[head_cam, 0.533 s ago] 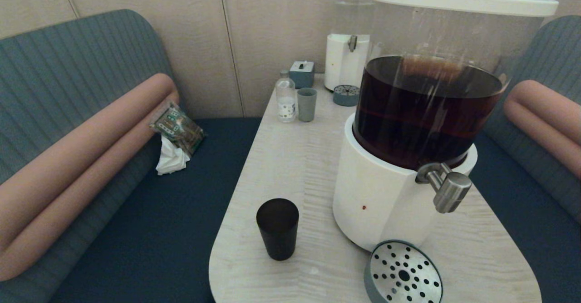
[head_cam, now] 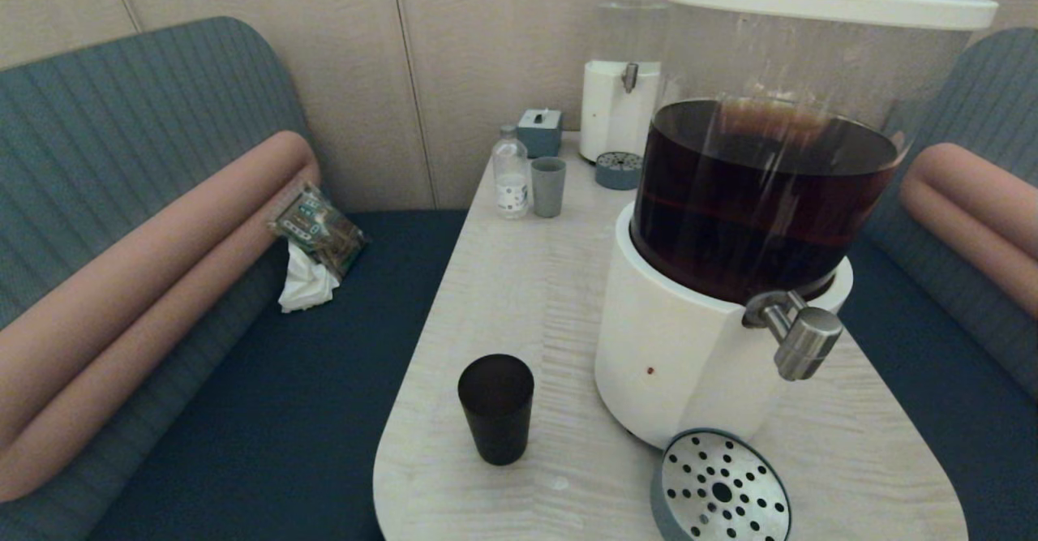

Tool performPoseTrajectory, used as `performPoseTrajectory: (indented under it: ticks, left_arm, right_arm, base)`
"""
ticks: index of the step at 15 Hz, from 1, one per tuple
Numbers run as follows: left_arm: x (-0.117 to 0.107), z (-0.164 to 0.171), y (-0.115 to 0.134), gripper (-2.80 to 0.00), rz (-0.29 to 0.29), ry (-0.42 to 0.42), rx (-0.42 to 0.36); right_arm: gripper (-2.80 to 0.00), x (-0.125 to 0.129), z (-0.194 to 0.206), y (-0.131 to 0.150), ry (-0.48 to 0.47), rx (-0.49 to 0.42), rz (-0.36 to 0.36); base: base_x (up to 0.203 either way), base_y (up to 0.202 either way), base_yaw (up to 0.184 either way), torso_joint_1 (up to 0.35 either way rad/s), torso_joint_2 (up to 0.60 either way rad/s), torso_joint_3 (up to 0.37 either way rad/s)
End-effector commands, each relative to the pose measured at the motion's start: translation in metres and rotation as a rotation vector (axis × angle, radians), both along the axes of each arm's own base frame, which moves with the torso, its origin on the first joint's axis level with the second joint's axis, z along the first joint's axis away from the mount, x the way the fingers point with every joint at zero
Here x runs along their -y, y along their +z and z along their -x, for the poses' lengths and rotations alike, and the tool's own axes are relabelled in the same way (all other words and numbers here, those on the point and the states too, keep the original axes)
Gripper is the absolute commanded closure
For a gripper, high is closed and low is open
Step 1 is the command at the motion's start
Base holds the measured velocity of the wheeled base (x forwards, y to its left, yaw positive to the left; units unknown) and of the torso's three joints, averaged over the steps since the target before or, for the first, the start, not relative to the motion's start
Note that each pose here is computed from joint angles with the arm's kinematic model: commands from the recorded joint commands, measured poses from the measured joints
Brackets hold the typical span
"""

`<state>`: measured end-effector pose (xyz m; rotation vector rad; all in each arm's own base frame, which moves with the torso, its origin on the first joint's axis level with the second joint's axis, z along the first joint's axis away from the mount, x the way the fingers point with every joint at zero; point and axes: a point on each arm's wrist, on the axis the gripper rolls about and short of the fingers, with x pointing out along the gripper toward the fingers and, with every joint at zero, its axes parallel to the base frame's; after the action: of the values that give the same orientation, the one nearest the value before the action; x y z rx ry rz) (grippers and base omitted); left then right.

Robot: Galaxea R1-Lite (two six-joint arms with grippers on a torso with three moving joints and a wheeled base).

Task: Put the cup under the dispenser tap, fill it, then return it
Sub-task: Pick up the cup

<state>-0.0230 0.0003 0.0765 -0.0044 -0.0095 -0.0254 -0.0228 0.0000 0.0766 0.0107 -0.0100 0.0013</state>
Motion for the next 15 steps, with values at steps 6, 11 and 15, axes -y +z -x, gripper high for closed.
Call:
performPoseTrajectory:
  ticks: [6, 11, 15]
  left_arm:
    - [0.0, 0.001, 0.003, 0.0, -0.001, -0.001, 0.005]
    - [0.001, 0.021, 0.047, 0.0, 0.005, -0.063, 0.066]
    - [0.007, 0.024, 0.059, 0.0, 0.011, -0.318, -0.014]
  right_arm:
    - [0.0, 0.0, 0.0, -0.002, 0.0, -0.002, 0.0]
    - [0.0, 0.0, 0.0, -0.002, 0.0, -0.002, 0.0]
    - [0.0, 0.0, 0.0, -0.002, 0.0, -0.002, 0.0]
  base:
    - [0.0, 0.0, 0.0, 0.0, 0.0, 0.0]
    - [0.0, 0.0, 0.0, 0.0, 0.0, 0.0]
    - [0.0, 0.0, 0.0, 0.0, 0.0, 0.0]
